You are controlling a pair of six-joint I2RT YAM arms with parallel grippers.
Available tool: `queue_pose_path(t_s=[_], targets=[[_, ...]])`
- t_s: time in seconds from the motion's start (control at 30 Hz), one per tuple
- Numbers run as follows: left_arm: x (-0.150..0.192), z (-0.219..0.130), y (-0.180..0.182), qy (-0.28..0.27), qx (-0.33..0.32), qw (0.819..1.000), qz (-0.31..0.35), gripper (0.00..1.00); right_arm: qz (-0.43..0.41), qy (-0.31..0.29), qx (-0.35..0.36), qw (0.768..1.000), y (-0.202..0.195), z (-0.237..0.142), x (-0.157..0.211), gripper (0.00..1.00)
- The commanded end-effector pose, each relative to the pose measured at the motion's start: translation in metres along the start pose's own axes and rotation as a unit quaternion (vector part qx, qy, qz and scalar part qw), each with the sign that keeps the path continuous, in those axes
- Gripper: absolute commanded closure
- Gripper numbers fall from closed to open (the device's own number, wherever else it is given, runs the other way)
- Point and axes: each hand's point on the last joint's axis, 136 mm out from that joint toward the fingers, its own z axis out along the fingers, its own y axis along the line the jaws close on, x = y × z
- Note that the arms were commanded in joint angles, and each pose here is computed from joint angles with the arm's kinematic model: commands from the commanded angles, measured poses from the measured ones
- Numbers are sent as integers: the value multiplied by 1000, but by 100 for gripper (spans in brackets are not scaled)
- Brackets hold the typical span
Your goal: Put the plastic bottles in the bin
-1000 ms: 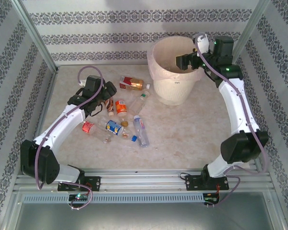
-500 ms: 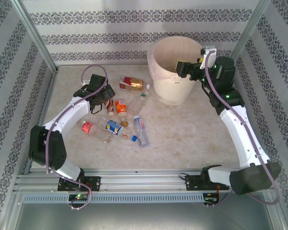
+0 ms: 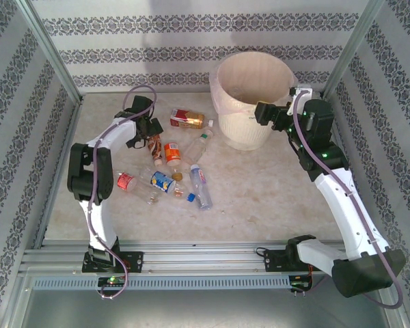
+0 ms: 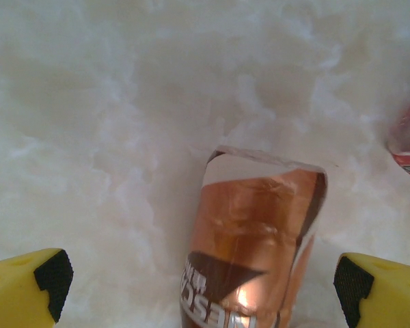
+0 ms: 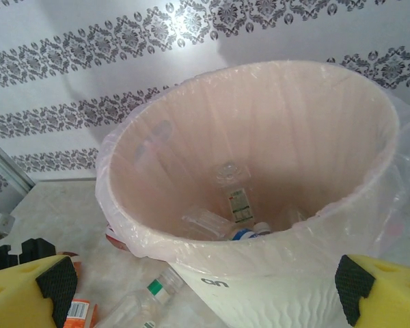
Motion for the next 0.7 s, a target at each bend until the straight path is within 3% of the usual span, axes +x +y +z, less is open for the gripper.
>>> queue_pose_path(t_s=[0.0, 0.27, 0.5, 0.67], targets=[[2, 8, 2, 28, -4, 999, 17, 0, 3, 1, 21, 1000, -6, -7, 4, 2], [-1, 37, -15, 48, 15, 998, 21, 5, 3, 10, 14, 1000, -3, -4, 6, 2], [-3, 65, -21, 55, 21, 998, 19, 27, 3, 21, 5, 1000, 0, -2, 10, 2], [-19, 55, -18, 25, 22, 999, 16, 38, 4, 14, -6, 1000, 5, -4, 8, 2]])
